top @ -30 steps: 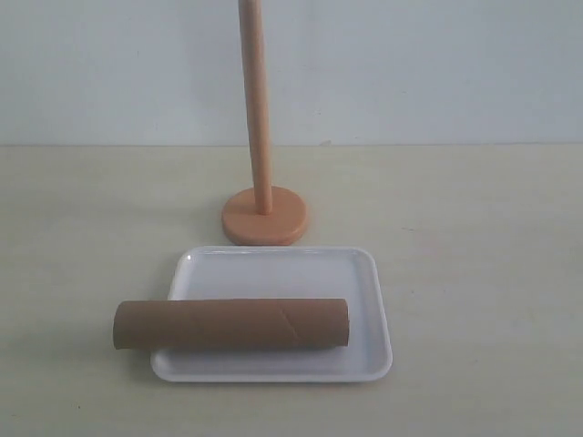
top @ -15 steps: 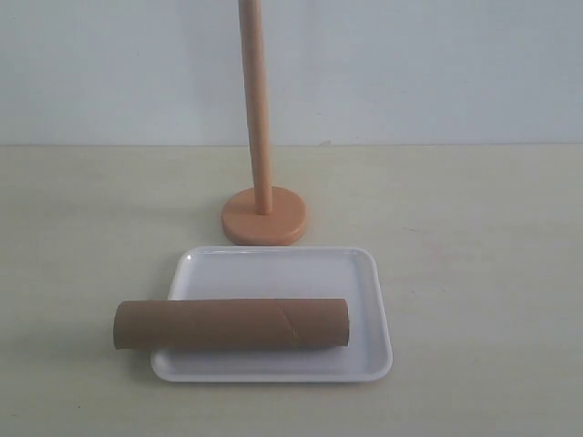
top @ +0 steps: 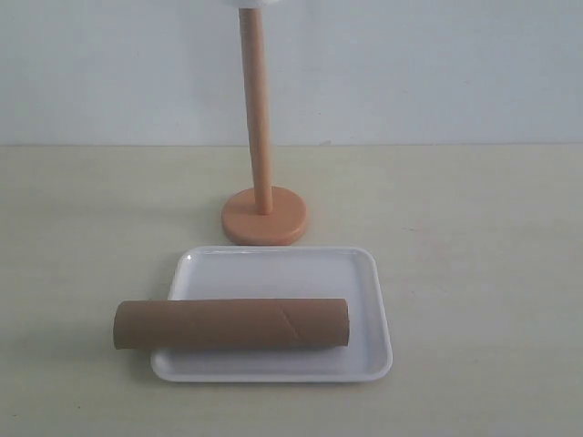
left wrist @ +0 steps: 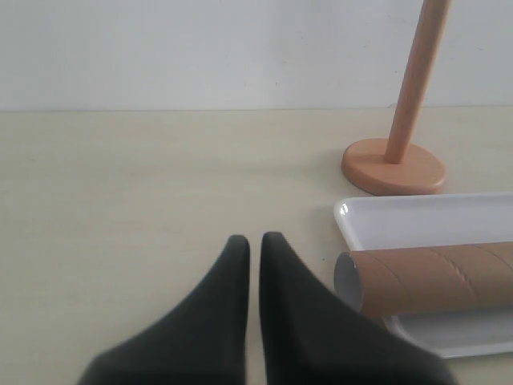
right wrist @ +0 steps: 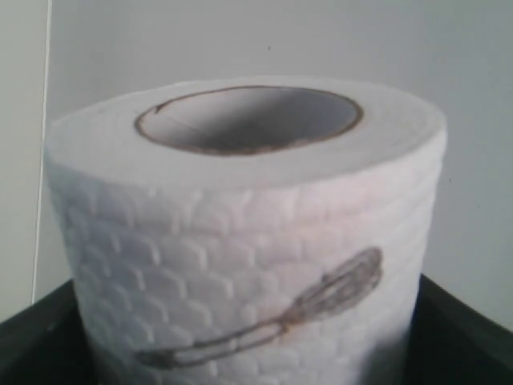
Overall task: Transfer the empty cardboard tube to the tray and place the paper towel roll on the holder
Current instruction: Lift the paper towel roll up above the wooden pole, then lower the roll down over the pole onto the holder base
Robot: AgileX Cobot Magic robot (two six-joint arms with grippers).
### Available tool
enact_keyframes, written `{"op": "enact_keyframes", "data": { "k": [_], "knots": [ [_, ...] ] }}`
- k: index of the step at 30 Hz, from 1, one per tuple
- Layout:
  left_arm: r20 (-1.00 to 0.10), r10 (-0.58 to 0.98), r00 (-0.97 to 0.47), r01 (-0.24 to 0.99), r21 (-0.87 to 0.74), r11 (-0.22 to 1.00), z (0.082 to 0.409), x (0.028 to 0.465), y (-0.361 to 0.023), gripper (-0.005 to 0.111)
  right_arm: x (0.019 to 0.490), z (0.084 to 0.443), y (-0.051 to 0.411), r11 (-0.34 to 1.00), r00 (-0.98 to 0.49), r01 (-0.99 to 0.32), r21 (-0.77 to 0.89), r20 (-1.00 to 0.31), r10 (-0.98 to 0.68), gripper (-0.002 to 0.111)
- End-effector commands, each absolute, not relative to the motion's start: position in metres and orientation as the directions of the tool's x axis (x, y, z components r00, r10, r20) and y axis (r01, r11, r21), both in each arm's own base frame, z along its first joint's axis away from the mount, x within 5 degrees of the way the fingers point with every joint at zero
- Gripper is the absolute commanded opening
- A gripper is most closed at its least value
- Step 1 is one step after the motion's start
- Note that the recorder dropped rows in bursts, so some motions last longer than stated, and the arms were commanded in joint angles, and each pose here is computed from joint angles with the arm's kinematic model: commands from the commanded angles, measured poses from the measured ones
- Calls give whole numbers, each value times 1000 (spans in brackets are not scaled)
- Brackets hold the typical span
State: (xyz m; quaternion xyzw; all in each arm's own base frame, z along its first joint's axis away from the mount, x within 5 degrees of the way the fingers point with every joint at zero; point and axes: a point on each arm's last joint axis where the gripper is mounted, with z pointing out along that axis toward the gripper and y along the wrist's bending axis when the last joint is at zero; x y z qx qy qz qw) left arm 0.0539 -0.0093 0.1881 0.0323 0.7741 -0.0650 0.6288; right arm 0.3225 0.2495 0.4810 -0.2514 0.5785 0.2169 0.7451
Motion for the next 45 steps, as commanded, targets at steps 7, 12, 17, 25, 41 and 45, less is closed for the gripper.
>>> {"op": "enact_keyframes", "data": {
  "k": [7, 12, 17, 25, 41, 45],
  "knots": [
    [-977, -38, -209, 129, -66, 989, 187, 54, -9, 4, 326, 499, 250, 801, 289, -579, -149, -957, 31, 0],
    [-977, -38, -209, 129, -66, 989, 187, 54, -9, 4, 344, 485, 259, 817, 249, -559, -138, -968, 6, 0],
    [-977, -38, -209, 129, -66, 989, 187, 54, -9, 4, 355, 470, 264, 830, 170, -553, -78, -985, 20, 0],
    [-977, -38, -209, 129, -66, 989, 187, 54, -9, 4, 365, 435, 290, 817, 86, -573, -64, -996, -18, 0],
    [-977, -38, -209, 129, -66, 989, 187, 54, -9, 4, 361, 381, 294, 799, -40, -597, -66, -993, -112, 0],
    [-977, -38, -209, 129, -66, 989, 187, 54, -9, 4, 365, 368, 291, 795, -59, -602, -66, -990, -127, 0]
  ]
}}
